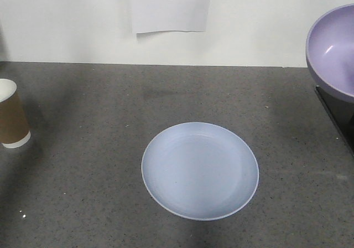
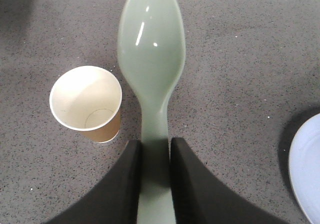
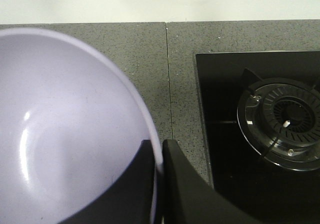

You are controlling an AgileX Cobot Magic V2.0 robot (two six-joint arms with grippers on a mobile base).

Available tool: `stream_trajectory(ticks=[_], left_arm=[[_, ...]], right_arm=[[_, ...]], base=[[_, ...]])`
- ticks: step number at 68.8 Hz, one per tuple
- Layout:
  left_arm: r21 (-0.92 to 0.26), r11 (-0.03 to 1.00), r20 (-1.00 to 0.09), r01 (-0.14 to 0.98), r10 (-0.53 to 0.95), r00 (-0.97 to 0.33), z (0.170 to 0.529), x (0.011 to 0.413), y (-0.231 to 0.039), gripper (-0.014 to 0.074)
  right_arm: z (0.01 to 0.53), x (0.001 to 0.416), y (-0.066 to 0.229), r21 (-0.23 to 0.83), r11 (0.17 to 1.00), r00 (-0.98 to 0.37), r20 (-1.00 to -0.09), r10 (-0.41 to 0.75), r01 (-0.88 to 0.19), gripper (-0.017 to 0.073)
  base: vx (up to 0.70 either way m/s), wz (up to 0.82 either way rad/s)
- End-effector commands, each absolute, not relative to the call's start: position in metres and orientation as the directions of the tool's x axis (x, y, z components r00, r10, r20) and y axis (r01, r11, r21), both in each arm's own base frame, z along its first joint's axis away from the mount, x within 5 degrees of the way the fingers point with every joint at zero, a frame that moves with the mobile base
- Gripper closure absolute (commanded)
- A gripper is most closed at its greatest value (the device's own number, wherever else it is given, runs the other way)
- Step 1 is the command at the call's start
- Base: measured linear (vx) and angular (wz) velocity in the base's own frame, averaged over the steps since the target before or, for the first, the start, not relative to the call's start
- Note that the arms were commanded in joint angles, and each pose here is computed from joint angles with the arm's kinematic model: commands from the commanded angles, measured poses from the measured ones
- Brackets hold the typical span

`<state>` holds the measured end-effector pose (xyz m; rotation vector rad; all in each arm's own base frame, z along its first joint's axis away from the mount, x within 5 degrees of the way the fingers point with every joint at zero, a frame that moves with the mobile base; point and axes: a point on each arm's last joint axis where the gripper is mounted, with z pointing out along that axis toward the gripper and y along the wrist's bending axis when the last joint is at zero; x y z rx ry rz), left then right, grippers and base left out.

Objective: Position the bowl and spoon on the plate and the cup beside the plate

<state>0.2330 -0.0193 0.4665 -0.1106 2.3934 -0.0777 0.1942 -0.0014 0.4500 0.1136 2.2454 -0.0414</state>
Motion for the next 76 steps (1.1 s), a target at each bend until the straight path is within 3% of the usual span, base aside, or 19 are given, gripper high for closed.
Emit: stream_trajectory(ticks=[1, 76], left_arm=[[-0.104, 0.994, -0.745, -0.041, -0.105, -0.659, 0.4826, 0.2267, -0.0204, 0.0600], [-0.104, 0.994, -0.745, -0.041, -0.105, -0.659, 0.4826, 0.2267, -0.0204, 0.0600]], right_arm=[[0.4656, 0.1916, -0.0022, 0.002, 0.996, -0.537, -0.842, 0.050, 0.090, 0.0566], [0.4656, 0.1916, -0.0022, 0.002, 0.996, -0.537, -0.842, 0.050, 0.090, 0.0566]], base=[[0.02, 0.06], [0.00, 0.01]])
